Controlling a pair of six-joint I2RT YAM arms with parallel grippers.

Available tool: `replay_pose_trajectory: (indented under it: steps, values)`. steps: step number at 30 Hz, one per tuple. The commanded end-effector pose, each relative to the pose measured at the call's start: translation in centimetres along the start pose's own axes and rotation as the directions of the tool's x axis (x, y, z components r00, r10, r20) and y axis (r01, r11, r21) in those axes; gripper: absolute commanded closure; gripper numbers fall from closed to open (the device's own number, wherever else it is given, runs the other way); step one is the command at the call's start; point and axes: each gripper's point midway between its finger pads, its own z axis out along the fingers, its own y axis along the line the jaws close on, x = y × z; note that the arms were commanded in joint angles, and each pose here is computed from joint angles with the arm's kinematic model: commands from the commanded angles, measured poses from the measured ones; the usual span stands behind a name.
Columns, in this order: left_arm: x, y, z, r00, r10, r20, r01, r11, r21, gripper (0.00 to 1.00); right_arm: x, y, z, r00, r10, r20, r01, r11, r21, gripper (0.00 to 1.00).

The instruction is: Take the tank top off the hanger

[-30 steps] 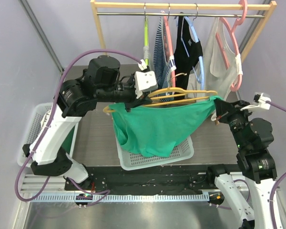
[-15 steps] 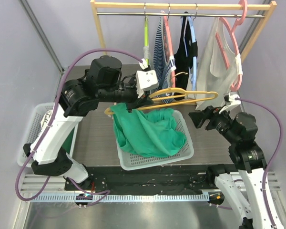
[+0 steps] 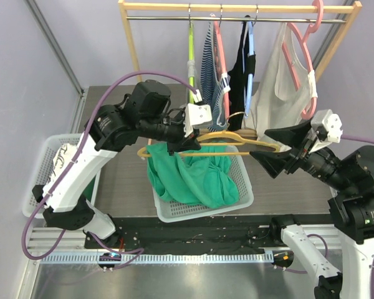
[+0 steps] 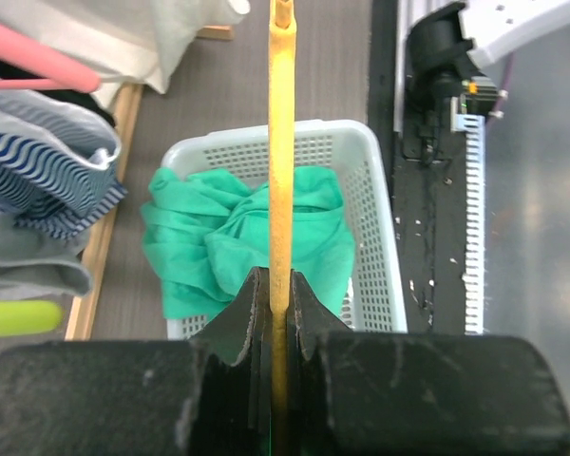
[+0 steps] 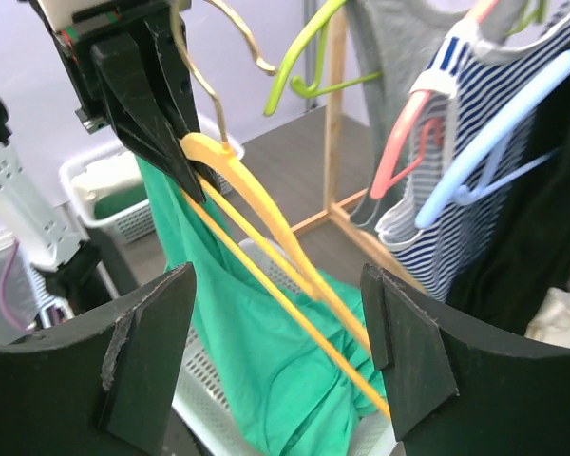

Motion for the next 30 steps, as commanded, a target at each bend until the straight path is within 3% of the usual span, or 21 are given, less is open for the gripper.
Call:
replay_pose_trajectory:
  steps: [1, 8, 27, 30]
  values:
    - [-1.3, -2.7, -1.4, 0.994, 0.071, 0.078, -0.080, 0.990, 0.120, 1.00, 1.4, 1.1, 1.0, 0.998, 0.009, -0.070, -0.018, 0.991, -0.134, 0.23]
    - [-2.7, -3.7, -2.1, 0.988, 0.087, 0.129, -0.108, 0.979, 0.170, 1.00, 2.1, 0.1, 2.2, 0.995, 0.002, -0.095, -0.015, 0.990, -0.141, 0.32]
    - [-1.8, -2.7, 0.0, 0.996, 0.054, 0.075, -0.066, 0.984, 0.168, 1.00, 4.5, 1.8, 2.7, 0.991, 0.098, -0.092, -0.120, 0.953, -0.278, 0.45]
    - [-1.8, -2.8, 0.1, 0.996, 0.050, 0.077, -0.063, 0.982, 0.177, 1.00, 4.7, 1.7, 2.9, 0.989, 0.107, -0.098, -0.130, 0.951, -0.281, 0.56]
